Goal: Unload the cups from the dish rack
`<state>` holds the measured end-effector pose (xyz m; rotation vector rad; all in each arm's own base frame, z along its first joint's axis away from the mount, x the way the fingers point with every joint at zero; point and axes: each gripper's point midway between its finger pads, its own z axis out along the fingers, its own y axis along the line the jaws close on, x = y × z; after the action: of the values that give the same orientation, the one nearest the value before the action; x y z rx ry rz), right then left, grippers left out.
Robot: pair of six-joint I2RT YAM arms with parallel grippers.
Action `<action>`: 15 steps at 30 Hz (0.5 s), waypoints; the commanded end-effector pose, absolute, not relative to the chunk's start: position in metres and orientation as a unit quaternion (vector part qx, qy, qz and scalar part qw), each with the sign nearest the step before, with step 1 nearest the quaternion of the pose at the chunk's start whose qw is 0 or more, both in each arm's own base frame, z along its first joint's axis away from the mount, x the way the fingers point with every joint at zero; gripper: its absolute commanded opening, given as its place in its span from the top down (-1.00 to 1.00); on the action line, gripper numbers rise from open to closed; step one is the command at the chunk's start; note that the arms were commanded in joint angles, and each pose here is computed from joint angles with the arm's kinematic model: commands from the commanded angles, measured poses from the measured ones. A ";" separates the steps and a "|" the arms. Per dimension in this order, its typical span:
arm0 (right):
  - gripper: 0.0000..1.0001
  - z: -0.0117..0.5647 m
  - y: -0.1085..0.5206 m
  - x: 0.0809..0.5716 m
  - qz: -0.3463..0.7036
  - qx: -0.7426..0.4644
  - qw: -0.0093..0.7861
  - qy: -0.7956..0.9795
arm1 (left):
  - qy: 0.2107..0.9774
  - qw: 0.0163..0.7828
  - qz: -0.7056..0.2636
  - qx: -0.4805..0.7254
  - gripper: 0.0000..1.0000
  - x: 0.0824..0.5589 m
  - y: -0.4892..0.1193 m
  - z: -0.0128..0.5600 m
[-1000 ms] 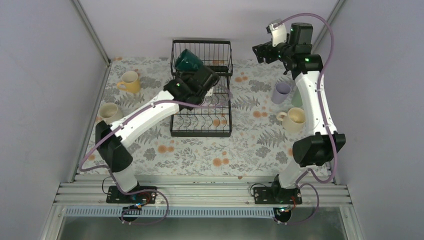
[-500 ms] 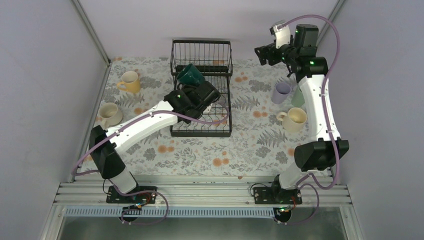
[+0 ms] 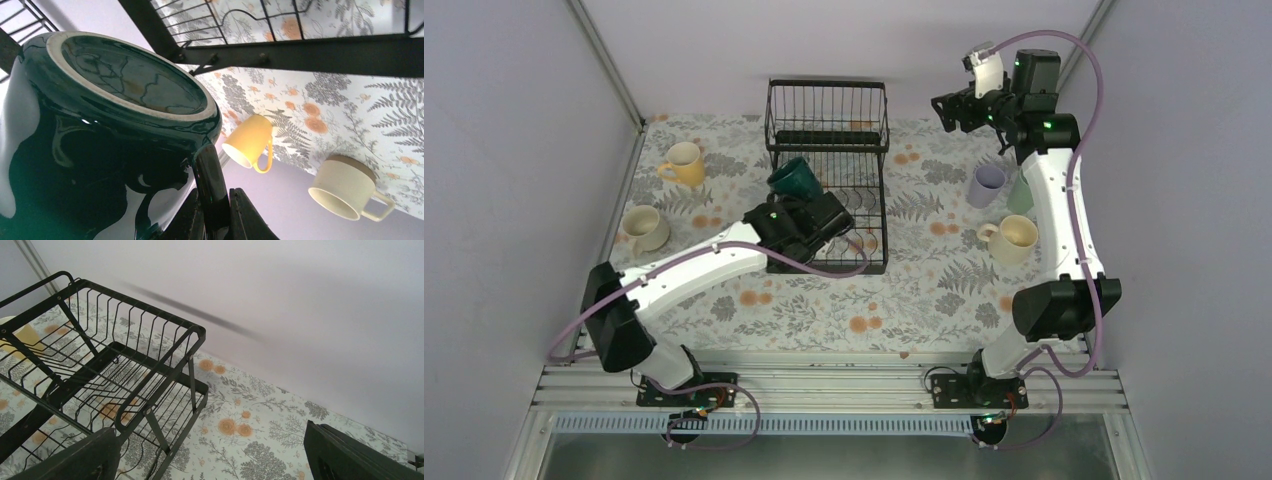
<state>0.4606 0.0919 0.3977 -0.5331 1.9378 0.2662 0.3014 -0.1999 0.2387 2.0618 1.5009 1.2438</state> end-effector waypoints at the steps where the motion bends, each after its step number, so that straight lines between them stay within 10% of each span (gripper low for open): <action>1: -0.89 0.391 0.089 0.461 0.121 -0.220 0.518 0.817 | 0.525 0.164 0.461 0.696 0.95 0.289 -0.170 0.269; 15: -0.88 0.400 0.102 0.452 0.166 -0.225 0.516 0.810 | 0.475 0.030 0.493 0.728 0.95 0.223 -0.058 0.240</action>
<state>0.4543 0.1004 0.3893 -0.5525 1.9680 0.3452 0.2342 -0.0911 0.2325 2.2197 1.4964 1.3740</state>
